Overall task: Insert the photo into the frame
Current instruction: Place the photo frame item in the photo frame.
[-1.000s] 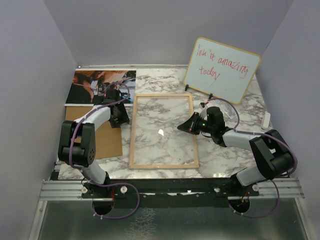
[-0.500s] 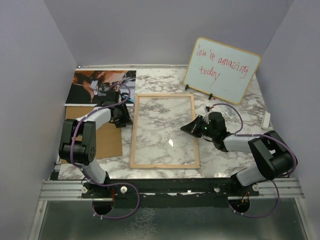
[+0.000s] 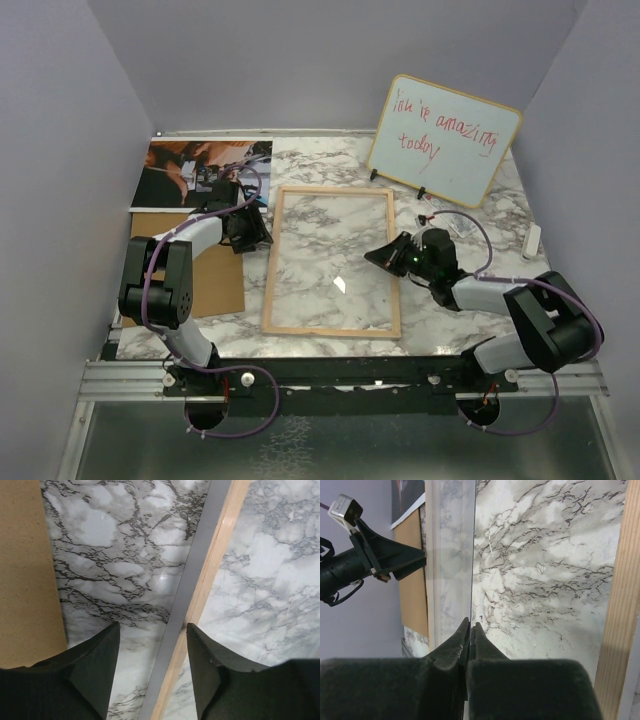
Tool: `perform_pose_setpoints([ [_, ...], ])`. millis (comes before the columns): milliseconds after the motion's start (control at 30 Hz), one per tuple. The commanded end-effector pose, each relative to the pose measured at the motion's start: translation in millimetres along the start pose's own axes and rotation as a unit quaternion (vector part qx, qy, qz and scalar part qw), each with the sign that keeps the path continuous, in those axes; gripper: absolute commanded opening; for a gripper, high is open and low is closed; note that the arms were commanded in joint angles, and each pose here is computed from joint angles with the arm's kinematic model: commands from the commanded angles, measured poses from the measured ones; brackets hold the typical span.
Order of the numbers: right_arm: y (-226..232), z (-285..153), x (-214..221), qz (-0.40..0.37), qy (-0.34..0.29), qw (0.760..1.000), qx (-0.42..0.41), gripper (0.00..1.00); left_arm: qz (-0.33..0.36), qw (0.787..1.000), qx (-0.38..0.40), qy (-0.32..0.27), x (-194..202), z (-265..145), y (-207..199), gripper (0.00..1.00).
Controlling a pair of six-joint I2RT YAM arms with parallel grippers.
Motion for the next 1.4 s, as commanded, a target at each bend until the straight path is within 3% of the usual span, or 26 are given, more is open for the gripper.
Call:
perform_pose_setpoints([
  [0, 7.0, -9.2, -11.1, -0.028, -0.047, 0.998, -0.018, 0.01, 0.004, 1.000, 0.008, 0.016, 8.1, 3.0, 4.3, 0.61],
  [100, 11.6, -15.3, -12.4, -0.041, -0.060, 0.997, -0.033, 0.01, 0.011, 1.000, 0.014, 0.018, 8.5, 2.4, 2.9, 0.66],
  [300, 11.2, -9.7, -9.7, -0.029, -0.049, 0.997, -0.044, 0.01, 0.009, 0.999, 0.018, 0.030, 11.2, 7.7, 3.8, 0.66],
  [700, 18.0, 1.2, -10.0, -0.010, -0.027, 0.997, -0.074, 0.02, 0.003, 0.999, 0.016, 0.048, 16.3, 15.6, 7.7, 0.50],
  [867, 17.3, 4.9, -7.6, -0.010, 0.003, 0.998, -0.063, 0.43, 0.007, 0.998, 0.015, 0.056, 19.0, 18.1, 9.4, 0.39],
  [967, 17.5, 11.9, -10.7, -0.019, 0.034, 0.998, -0.043, 0.64, 0.013, 0.999, 0.006, 0.046, 16.9, 17.1, 10.8, 0.38],
  [1167, 11.2, 28.9, -18.0, -0.023, 0.068, 0.997, -0.033, 0.61, 0.024, 0.999, -0.004, 0.043, 12.8, 17.5, 11.6, 0.31],
  [1233, 9.5, 33.9, -16.7, -0.020, 0.081, 0.996, -0.042, 0.51, 0.030, 0.999, -0.008, 0.041, 10.2, 17.0, 11.4, 0.27],
  [1367, 12.6, 34.1, -15.7, -0.027, 0.089, 0.994, -0.063, 0.19, 0.036, 0.999, -0.004, 0.039, 6.6, 15.0, 7.7, 0.26],
])
Point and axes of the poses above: each gripper's point midway between its finger pads, its own z axis out along the fingers, its own y axis along the line the jaws close on, x = y × z, the point moved 6 cm from there along -z, back along the fingers, and after that the axes turned 11 degrees about -z, right-handed, at the moved point
